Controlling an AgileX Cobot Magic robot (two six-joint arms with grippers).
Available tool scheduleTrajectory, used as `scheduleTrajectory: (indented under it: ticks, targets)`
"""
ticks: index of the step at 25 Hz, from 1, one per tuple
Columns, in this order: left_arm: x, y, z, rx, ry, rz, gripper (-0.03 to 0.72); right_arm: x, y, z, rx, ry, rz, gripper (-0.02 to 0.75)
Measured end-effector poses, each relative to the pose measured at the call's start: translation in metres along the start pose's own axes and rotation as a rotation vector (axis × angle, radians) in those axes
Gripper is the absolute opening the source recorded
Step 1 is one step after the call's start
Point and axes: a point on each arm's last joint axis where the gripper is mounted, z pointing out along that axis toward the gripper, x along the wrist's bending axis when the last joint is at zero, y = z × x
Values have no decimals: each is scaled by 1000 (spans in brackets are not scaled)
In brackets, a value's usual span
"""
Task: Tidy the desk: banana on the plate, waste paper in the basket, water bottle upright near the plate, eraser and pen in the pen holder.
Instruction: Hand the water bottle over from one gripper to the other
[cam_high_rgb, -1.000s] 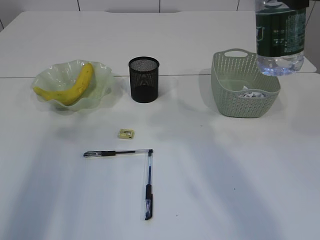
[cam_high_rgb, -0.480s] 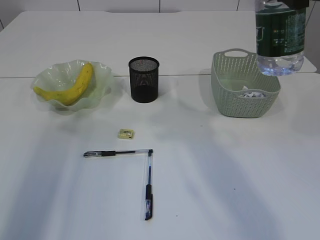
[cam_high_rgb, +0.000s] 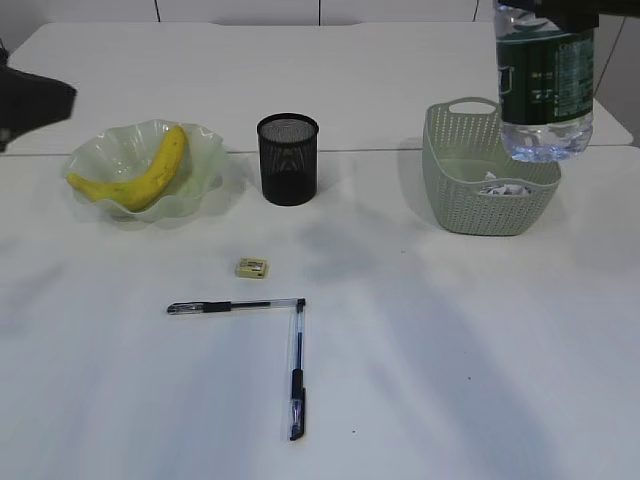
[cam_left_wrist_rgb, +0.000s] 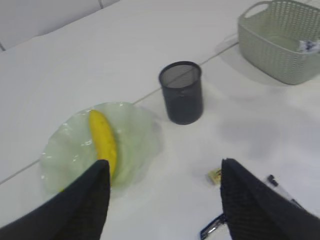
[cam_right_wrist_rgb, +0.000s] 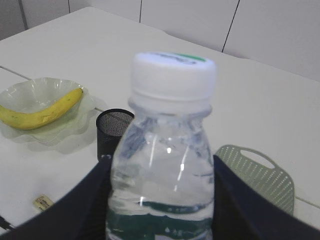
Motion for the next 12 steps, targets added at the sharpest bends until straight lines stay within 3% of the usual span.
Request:
scheduleTrajectory:
  ticks: [7,12]
  targets:
    - [-48,15,7,-123,-142,181,496,7,1,0,-5,24,-16,374]
    - [-88,18,16,-162,-272,107,491,16,3,0,-10,56,-27,374]
